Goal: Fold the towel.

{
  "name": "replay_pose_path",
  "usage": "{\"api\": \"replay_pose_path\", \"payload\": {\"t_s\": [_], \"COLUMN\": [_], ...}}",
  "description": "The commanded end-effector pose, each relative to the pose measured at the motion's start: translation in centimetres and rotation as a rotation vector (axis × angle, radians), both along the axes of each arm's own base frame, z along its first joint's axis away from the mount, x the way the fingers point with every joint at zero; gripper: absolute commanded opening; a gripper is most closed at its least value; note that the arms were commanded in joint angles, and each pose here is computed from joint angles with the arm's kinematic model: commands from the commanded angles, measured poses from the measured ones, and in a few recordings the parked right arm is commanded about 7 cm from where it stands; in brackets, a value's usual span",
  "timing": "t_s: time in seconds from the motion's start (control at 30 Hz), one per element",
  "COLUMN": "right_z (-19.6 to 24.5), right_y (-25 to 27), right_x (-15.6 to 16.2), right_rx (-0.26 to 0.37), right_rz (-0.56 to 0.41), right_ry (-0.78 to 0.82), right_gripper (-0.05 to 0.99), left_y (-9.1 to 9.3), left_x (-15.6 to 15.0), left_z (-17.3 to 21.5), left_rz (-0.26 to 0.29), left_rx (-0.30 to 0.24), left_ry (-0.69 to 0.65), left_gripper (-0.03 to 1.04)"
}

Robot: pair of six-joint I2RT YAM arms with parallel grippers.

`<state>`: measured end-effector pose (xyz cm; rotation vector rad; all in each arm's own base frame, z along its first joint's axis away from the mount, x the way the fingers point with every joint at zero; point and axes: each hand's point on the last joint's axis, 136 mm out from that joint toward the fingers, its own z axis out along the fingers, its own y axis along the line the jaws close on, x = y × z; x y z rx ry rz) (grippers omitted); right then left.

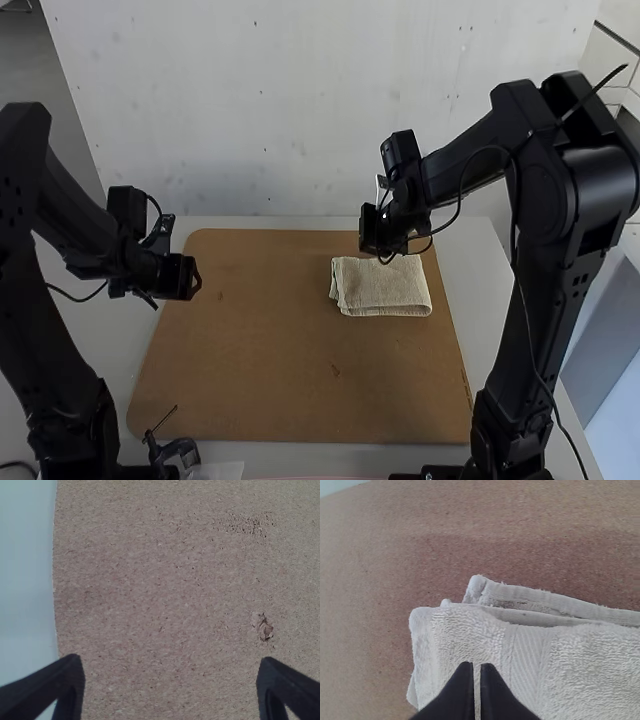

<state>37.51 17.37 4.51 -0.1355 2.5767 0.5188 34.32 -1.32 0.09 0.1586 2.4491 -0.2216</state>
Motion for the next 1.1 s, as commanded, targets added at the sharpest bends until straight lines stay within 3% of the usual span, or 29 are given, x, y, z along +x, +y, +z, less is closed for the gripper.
{"api": "replay_pose_path", "payload": {"t_s": [0.0, 0.53, 0.67, 0.83, 0.9, 1.07], "right_z": [-1.1, -7.9, -5.5, -1.7, -1.5, -2.7], "right_y": [-1.5, -1.8, -1.9, -1.9, -1.6, -0.2], "right_x": [0.0, -0.3, 0.5, 1.1, 1.0, 0.3], "right_rx": [-0.051, -0.129, -0.100, -0.070, -0.068, -0.064], "right_rz": [0.000, -0.003, -0.022, -0.030, -0.026, -0.003], "right_ry": [-0.001, 0.097, 0.046, -0.020, -0.022, 0.005], "right_gripper": [0.02, 0.02, 0.11, 0.09, 0.02, 0.02], "left_y": [-0.6, 0.0, -0.1, -0.1, -0.3, -0.2], "left_x": [0.4, 0.3, 0.2, 0.3, 0.3, 0.3], "left_z": [0.8, 0.7, 0.6, 0.6, 0.6, 0.6], "left_rz": [-0.024, -0.009, -0.010, -0.011, -0.014, -0.013], "left_rx": [-0.004, -0.002, -0.004, -0.003, -0.006, -0.006], "left_ry": [-0.031, -0.029, -0.026, -0.027, -0.027, -0.027], "left_gripper": [0.75, 0.75, 0.75, 0.75, 0.75, 0.75]}}
